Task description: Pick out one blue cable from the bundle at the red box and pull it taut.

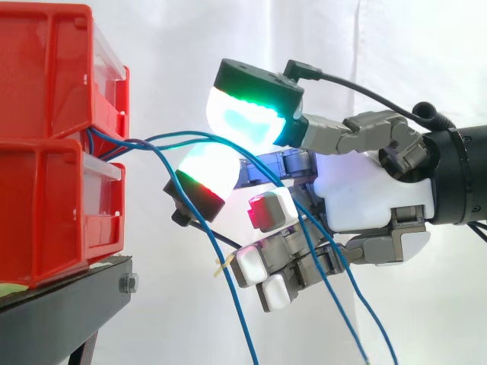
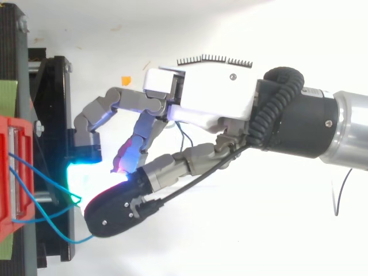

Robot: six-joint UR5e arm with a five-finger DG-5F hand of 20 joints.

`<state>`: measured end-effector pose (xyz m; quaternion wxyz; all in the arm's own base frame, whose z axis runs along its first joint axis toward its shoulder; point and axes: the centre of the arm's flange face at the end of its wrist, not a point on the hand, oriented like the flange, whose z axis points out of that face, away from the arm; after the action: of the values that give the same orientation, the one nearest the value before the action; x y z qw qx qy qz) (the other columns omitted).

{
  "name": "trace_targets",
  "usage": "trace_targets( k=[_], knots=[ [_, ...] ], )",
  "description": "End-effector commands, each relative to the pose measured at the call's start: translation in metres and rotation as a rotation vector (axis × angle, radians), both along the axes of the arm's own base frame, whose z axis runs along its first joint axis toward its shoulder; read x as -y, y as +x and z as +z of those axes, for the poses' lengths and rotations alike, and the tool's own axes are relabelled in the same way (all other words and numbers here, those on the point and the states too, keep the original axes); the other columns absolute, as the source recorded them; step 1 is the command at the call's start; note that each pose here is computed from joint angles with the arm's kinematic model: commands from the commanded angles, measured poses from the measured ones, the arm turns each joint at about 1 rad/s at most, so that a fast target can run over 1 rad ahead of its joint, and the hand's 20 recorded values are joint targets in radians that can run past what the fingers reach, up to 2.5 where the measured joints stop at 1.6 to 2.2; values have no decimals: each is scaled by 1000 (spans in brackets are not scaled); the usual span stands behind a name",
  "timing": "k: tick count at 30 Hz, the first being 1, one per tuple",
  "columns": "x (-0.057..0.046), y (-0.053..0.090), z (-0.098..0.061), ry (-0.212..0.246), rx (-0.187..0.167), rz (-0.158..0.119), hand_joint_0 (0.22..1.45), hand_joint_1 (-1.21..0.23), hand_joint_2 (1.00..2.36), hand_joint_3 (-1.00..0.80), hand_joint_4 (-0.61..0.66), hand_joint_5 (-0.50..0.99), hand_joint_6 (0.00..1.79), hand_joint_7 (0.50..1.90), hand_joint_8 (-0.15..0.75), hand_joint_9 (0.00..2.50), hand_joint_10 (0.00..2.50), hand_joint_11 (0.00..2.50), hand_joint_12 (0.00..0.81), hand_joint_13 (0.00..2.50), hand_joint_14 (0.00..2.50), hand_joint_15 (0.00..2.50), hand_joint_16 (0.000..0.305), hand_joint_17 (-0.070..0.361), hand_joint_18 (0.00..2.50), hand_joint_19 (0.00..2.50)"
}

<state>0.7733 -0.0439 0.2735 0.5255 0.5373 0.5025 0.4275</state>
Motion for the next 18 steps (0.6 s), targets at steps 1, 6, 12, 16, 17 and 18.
trace_targets(
  k=[1, 6, 12, 16, 17, 18],
  knots=[
    [0, 0, 0, 0, 0, 0, 610, -767, 1000, -500, -3, -134, 927, 897, 235, 1312, 27, 732, 333, 992, 25, 591, 48, 109, 785, 673],
    [-3, 0, 0, 0, 0, 5, 544, -693, 1000, -500, 14, -131, 905, 899, 246, 1322, 26, 717, 346, 1002, 24, 592, 51, 115, 800, 670],
    [-5, 0, 0, -6, 1, 7, 504, -647, 1000, -500, 36, -132, 886, 899, 263, 1315, 23, 703, 363, 1004, 22, 577, 55, 124, 814, 666],
    [-5, 0, 0, -6, 1, 7, 477, -609, 1000, -500, 50, -135, 870, 886, 277, 1299, 22, 692, 377, 1001, 23, 584, 59, 132, 818, 667],
    [-6, 0, 0, -6, 1, 8, 471, -599, 1000, -500, 55, -135, 868, 886, 280, 1302, 25, 690, 380, 1002, 23, 582, 59, 134, 820, 665],
    [-6, 0, 0, -6, 1, 8, 467, -594, 1000, -500, 55, -135, 865, 880, 284, 1304, 22, 682, 383, 1000, 23, 574, 60, 135, 821, 664]
  ],
)
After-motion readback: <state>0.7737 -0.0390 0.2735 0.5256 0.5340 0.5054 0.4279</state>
